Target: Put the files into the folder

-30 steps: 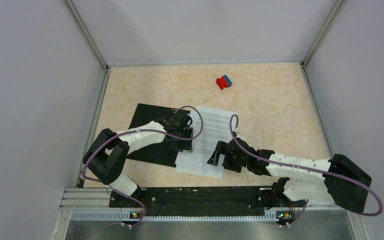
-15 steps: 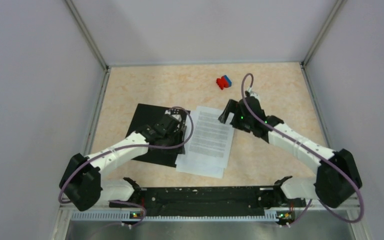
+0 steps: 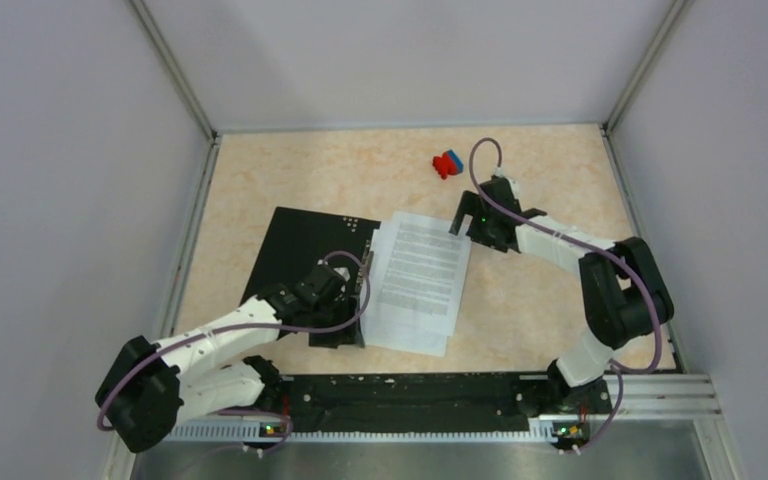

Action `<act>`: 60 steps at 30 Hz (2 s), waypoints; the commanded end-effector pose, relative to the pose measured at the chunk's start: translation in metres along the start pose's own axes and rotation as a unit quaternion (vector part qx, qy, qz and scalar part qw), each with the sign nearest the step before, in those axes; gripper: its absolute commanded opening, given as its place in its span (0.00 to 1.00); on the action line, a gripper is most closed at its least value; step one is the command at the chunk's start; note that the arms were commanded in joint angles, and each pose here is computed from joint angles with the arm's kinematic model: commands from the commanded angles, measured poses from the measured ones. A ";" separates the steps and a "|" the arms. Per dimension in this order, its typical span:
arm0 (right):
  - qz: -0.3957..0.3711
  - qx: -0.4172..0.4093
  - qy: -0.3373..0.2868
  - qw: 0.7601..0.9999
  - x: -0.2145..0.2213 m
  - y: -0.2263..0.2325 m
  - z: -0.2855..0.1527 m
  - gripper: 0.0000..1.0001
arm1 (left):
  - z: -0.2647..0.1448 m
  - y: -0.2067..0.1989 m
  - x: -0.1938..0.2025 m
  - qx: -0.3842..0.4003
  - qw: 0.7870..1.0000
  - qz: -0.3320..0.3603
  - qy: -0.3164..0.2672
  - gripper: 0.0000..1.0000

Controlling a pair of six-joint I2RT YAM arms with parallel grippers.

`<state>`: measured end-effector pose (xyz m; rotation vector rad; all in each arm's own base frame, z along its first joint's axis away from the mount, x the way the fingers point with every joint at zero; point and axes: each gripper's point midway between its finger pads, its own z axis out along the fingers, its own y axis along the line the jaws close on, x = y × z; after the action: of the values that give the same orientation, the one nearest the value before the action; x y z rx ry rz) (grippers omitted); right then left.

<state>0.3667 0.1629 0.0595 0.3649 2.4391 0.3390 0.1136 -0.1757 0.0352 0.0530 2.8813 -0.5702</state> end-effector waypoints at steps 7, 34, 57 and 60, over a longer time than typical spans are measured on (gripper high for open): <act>0.016 -0.040 0.010 0.999 0.036 0.041 0.012 0.99 | 0.010 -0.021 0.007 0.038 0.999 -0.024 -0.005 0.93; -0.092 -0.088 -0.048 0.991 -0.038 0.115 0.000 0.89 | 0.023 -0.031 0.028 -0.040 0.998 0.046 -0.008 0.00; -0.115 -0.104 0.023 0.988 -0.006 0.156 0.097 0.60 | 0.045 -0.008 0.014 -0.105 0.993 -0.008 -0.057 0.00; -0.112 -0.110 0.037 0.987 0.013 0.155 0.091 0.60 | 0.044 -0.006 0.008 -0.118 0.991 -0.006 -0.068 0.00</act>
<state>0.4661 0.3068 0.0386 0.0144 2.4284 0.4687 0.1022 -0.2274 0.0146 -0.0105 2.8298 -0.4532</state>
